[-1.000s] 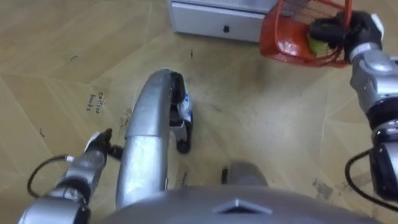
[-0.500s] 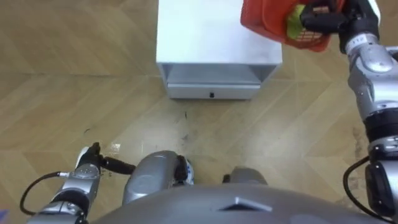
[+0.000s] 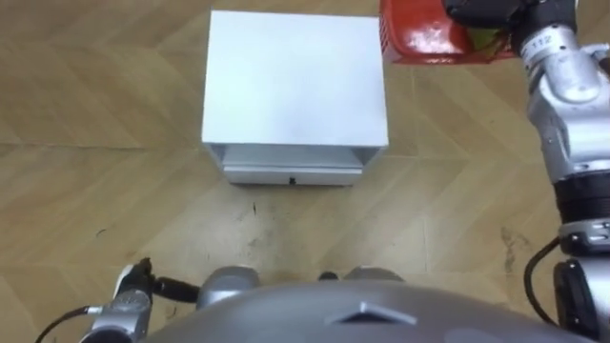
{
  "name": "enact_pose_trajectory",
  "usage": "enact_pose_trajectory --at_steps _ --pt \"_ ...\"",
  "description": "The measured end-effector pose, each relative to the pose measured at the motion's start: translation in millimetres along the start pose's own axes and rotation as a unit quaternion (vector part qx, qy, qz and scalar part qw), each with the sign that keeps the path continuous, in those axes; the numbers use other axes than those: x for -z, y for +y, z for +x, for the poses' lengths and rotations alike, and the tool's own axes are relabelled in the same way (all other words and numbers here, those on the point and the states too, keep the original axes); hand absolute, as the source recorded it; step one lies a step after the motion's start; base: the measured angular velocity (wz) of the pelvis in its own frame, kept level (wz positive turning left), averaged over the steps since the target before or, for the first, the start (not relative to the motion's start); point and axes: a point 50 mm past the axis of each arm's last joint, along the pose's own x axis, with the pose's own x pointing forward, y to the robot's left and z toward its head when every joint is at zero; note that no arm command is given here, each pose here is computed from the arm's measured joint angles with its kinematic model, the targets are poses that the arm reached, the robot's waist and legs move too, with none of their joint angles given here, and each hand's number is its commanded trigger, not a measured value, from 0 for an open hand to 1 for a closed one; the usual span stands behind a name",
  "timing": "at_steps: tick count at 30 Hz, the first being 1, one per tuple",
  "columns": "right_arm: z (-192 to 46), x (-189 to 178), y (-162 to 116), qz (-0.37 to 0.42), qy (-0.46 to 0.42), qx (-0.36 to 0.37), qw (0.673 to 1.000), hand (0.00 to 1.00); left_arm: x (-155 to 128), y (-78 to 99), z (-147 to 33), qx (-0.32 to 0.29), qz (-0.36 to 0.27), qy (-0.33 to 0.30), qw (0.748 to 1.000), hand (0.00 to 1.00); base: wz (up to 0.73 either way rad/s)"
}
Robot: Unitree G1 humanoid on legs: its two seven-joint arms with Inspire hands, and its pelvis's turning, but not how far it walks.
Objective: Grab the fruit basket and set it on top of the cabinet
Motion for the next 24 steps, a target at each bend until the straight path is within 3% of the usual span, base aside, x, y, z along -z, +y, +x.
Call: enact_pose_trajectory --at_steps 10,13,20,24 --pt "-1 5 29 -0.002 0.008 -0.058 0.998 1.00 1 5.1 0.2 0.004 0.000 0.001 1.000 0.00 0.09" --pt "-3 11 26 0.001 0.021 -0.059 0.998 1.00 -4 2.2 0.4 0.010 0.013 -0.006 1.000 0.00 0.48" --pt "-3 18 34 -0.017 0.032 -0.068 0.997 1.00 28 -5.1 -3.5 0.038 0.037 0.049 0.997 0.00 -0.15" --pt "-3 28 38 -0.010 0.054 -0.084 0.995 1.00 20 -6.6 -2.6 0.051 0.045 0.043 0.997 0.00 0.02"
